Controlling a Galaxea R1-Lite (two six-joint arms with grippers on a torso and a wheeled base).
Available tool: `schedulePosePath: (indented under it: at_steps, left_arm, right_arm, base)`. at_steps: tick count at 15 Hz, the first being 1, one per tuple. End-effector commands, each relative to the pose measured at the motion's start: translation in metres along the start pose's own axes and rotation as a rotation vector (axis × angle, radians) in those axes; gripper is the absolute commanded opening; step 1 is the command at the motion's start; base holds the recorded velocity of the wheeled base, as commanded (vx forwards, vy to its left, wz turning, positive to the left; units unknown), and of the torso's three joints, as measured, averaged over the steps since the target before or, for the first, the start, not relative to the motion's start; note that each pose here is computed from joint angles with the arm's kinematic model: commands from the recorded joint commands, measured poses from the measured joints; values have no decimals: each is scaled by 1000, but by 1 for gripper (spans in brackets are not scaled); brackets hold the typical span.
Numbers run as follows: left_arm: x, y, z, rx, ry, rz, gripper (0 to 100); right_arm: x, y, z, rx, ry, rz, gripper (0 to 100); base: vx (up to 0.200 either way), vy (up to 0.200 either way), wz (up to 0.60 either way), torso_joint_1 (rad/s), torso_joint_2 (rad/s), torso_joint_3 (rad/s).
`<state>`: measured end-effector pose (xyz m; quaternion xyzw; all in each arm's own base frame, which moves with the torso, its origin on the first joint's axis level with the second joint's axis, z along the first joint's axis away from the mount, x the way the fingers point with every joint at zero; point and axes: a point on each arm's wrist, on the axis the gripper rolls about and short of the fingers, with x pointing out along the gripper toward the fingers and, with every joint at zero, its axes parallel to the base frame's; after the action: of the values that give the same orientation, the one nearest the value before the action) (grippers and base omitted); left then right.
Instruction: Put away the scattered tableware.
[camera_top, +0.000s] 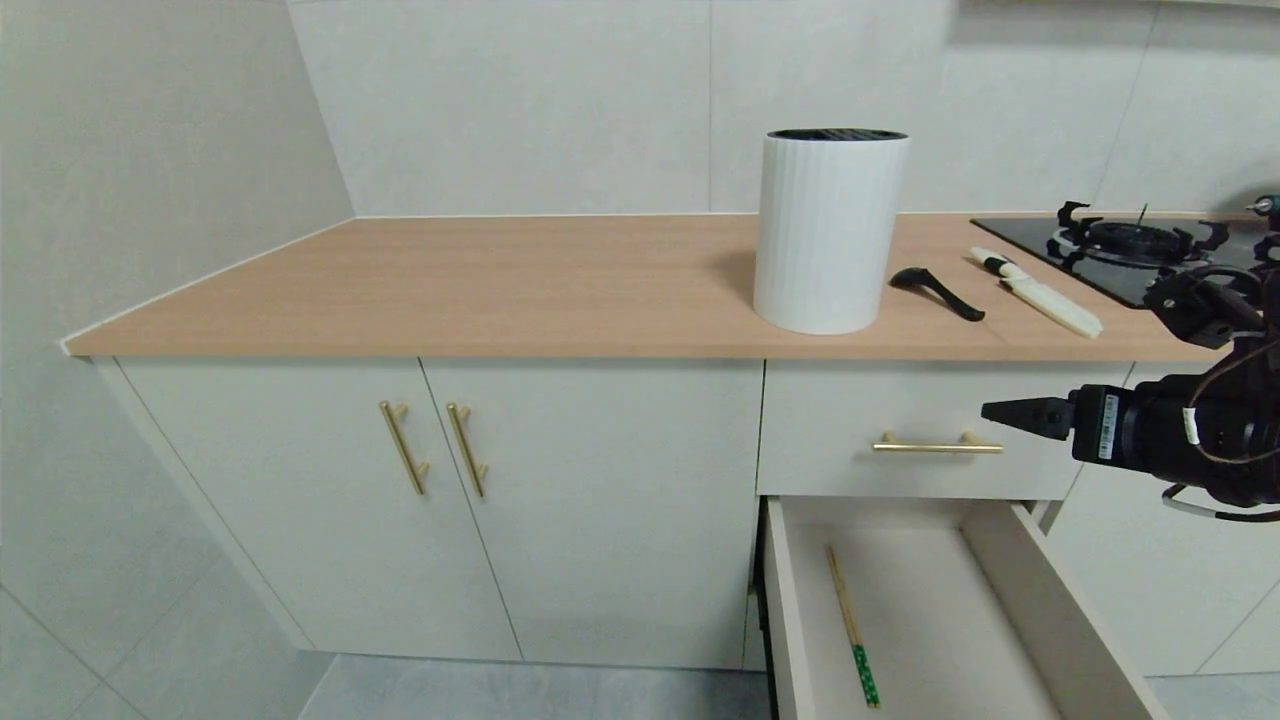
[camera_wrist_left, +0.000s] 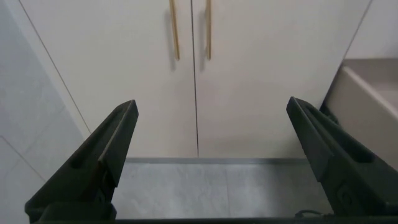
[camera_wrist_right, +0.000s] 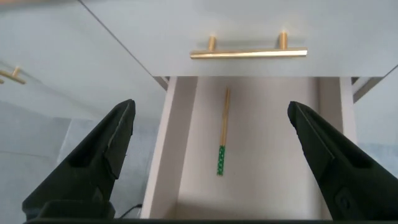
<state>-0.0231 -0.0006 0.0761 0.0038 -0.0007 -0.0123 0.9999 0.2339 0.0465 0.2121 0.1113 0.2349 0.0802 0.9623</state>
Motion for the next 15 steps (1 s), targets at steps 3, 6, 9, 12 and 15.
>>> schedulePosePath:
  at_steps: [3,6,9,12,15]
  left_arm:
    - [0,0,0,0,1,0,100]
    - [0,0,0,0,1,0,100]
    - [0,0,0,0,1,0,100]
    - [0,0,0,0,1,2,100]
    - [0,0,0,0,3,0,100]
  right_arm:
    - [0,0,0,-1,0,1,100]
    - [1,0,-1,-4,5,0,100]
    - [1,0,-1,-6,2,0,100]
    - [3,0,-1,-6,-2,3,100]
    - [14,1,6,-43,-64,17,100]
  base:
    - [0,0,0,170,-468,-297]
    - [0,0,0,185,-473,-290]
    - [0,0,0,199,-484,-289]
    - [0,0,0,219,-510,-289]
    - [0,0,0,167,-360,-206]
